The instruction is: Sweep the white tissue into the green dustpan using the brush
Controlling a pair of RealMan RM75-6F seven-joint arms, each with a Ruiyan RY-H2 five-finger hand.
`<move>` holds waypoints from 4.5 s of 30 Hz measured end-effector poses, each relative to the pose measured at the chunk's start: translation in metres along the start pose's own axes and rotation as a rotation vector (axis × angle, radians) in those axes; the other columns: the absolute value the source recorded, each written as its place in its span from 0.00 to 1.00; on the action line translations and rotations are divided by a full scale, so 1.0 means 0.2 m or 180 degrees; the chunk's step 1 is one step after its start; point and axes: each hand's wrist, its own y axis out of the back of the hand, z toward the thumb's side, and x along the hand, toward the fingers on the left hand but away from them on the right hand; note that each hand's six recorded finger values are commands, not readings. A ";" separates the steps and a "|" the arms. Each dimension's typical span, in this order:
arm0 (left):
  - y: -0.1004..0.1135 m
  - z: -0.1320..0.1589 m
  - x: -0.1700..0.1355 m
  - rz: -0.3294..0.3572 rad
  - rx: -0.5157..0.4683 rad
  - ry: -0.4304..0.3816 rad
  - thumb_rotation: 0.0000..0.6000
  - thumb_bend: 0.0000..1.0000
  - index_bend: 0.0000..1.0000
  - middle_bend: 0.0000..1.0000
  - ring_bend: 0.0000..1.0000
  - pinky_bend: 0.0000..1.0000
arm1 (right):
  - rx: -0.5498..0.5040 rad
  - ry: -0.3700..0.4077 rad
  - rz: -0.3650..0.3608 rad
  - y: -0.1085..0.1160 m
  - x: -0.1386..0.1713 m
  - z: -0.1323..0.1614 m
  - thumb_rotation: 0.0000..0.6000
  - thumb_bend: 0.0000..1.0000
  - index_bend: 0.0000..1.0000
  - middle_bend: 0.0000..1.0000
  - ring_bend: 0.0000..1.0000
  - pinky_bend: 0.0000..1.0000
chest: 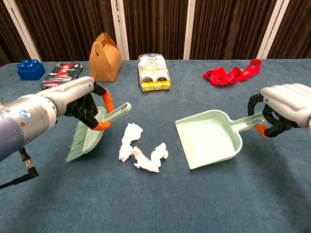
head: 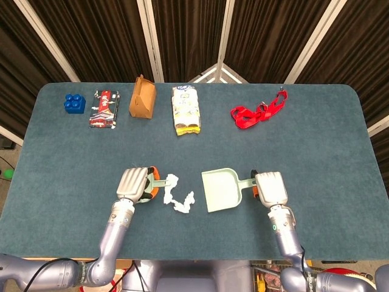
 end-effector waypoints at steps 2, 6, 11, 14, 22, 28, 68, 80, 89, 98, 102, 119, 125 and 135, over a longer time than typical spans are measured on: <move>0.01 0.02 0.00 0.0011 -0.0038 -0.0019 1.00 0.58 0.79 1.00 1.00 1.00 | 0.0034 -0.0010 -0.0018 0.00 0.00 0.01 1.00 0.51 0.54 0.85 0.84 0.80; 0.02 0.04 -0.01 0.0017 -0.0075 -0.0051 1.00 0.58 0.79 1.00 1.00 1.00 | 0.0156 -0.0009 -0.0044 0.00 0.01 0.02 1.00 0.51 0.54 0.85 0.84 0.80; 0.00 0.09 -0.03 -0.0040 -0.0255 -0.0061 1.00 0.59 0.79 1.00 1.00 1.00 | 0.0303 -0.0006 -0.0082 -0.01 0.03 0.04 1.00 0.51 0.54 0.85 0.84 0.80; -0.02 0.13 -0.04 -0.0083 -0.0386 -0.0061 1.00 0.60 0.79 1.00 1.00 1.00 | 0.0376 -0.0008 -0.0113 -0.01 0.03 0.04 1.00 0.51 0.54 0.85 0.84 0.80; -0.05 0.28 -0.04 -0.0084 -0.0650 -0.0175 1.00 0.61 0.79 1.00 1.00 1.00 | 0.0387 -0.0010 -0.0132 0.00 0.04 0.04 1.00 0.51 0.54 0.85 0.84 0.80; -0.07 0.36 -0.01 -0.0018 -0.0809 -0.0196 1.00 0.61 0.79 1.00 1.00 1.00 | 0.0390 -0.0039 -0.0142 0.02 0.03 0.06 1.00 0.51 0.54 0.85 0.84 0.80; 0.03 0.49 -0.07 -0.0060 -0.1663 -0.0490 1.00 0.61 0.79 1.00 1.00 1.00 | 0.0447 0.0002 -0.0084 -0.01 0.07 0.06 1.00 0.52 0.54 0.85 0.84 0.80; -0.01 0.53 -0.12 -0.0174 -0.1727 -0.0429 1.00 0.61 0.79 1.00 1.00 1.00 | 0.0460 -0.0016 -0.0089 -0.01 0.06 0.08 1.00 0.52 0.54 0.85 0.84 0.80; 0.01 0.51 -0.12 -0.0197 -0.1820 -0.0308 1.00 0.62 0.79 1.00 1.00 1.00 | 0.0461 -0.0038 -0.0087 -0.01 0.03 0.08 1.00 0.52 0.54 0.85 0.84 0.80; 0.03 0.50 -0.13 -0.0193 -0.1706 -0.0175 1.00 0.62 0.79 1.00 1.00 1.00 | 0.0457 -0.0035 -0.0106 0.00 0.03 0.10 1.00 0.52 0.54 0.85 0.84 0.80; 0.02 0.50 -0.13 -0.0248 -0.1724 -0.0108 1.00 0.62 0.79 1.00 1.00 1.00 | 0.0451 -0.0041 -0.0094 -0.01 0.02 0.11 1.00 0.52 0.54 0.85 0.84 0.80; -0.11 0.54 -0.16 -0.0448 -0.1828 0.0052 1.00 0.62 0.79 1.00 1.00 1.00 | 0.0418 -0.0038 -0.0078 -0.03 0.01 0.13 1.00 0.52 0.54 0.85 0.84 0.80; -0.12 0.54 -0.14 -0.0353 -0.1760 0.0039 1.00 0.62 0.79 1.00 1.00 1.00 | 0.0391 -0.0026 -0.0075 -0.03 0.02 0.14 1.00 0.52 0.54 0.85 0.84 0.80; -0.12 0.57 -0.04 -0.0004 -0.1722 -0.0069 1.00 0.62 0.79 1.00 1.00 1.00 | 0.0376 -0.0005 -0.0067 -0.03 0.04 0.14 1.00 0.52 0.54 0.85 0.84 0.80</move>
